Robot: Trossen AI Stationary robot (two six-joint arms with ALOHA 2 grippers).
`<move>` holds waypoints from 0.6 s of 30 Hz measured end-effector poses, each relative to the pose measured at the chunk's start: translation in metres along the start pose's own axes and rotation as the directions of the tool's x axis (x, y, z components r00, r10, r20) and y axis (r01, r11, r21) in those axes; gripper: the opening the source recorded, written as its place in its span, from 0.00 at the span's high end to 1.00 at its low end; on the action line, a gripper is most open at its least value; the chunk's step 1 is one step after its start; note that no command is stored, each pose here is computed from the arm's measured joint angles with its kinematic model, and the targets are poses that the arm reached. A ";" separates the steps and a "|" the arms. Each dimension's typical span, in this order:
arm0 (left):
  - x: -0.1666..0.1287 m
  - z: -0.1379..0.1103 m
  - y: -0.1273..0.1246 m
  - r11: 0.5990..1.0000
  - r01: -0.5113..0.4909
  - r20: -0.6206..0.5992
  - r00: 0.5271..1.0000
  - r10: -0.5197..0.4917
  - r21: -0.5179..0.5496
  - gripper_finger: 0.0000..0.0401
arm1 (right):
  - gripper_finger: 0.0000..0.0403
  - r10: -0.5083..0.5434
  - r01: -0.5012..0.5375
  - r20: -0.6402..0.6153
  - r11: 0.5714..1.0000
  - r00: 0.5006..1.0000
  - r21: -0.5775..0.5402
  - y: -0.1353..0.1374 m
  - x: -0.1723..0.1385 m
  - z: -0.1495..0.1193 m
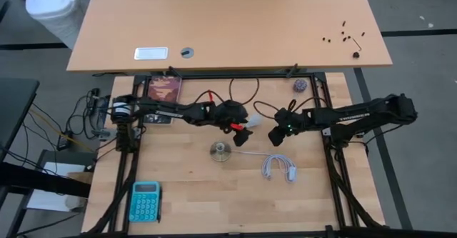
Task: Screw lightbulb
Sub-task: Insert the lightbulb into the desk lamp
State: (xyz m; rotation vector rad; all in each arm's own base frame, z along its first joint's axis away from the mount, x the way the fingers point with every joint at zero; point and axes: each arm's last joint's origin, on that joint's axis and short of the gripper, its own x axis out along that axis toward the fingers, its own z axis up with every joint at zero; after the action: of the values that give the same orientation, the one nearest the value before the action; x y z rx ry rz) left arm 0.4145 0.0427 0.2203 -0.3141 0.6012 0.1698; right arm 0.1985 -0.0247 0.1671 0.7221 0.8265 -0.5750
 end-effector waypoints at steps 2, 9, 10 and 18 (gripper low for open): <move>0.004 -0.001 0.003 0.999 -0.043 -0.001 0.999 0.043 0.021 0.29 | 0.53 -0.041 0.040 0.020 0.999 0.999 0.029 -0.010 0.005 0.001; 0.012 -0.008 0.015 0.988 -0.142 -0.040 0.989 0.144 0.062 0.29 | 0.54 -0.058 0.040 0.176 0.993 0.983 0.107 -0.034 0.012 0.023; 0.014 -0.010 0.016 0.985 -0.161 -0.040 0.986 0.163 0.063 0.29 | 0.55 -0.065 0.045 0.199 0.993 0.978 0.105 -0.037 0.012 0.027; 0.024 -0.020 0.024 0.976 -0.217 -0.086 0.973 0.214 -0.025 0.29 | 0.57 -0.006 -0.011 0.201 0.996 0.980 0.085 -0.055 0.036 0.055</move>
State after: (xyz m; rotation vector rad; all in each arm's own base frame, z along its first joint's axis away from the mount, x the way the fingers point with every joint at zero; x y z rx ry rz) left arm 0.4176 0.0598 0.1850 -0.2897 0.7147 0.3781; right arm 0.2041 -0.1073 0.1447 0.7300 0.6161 -0.6729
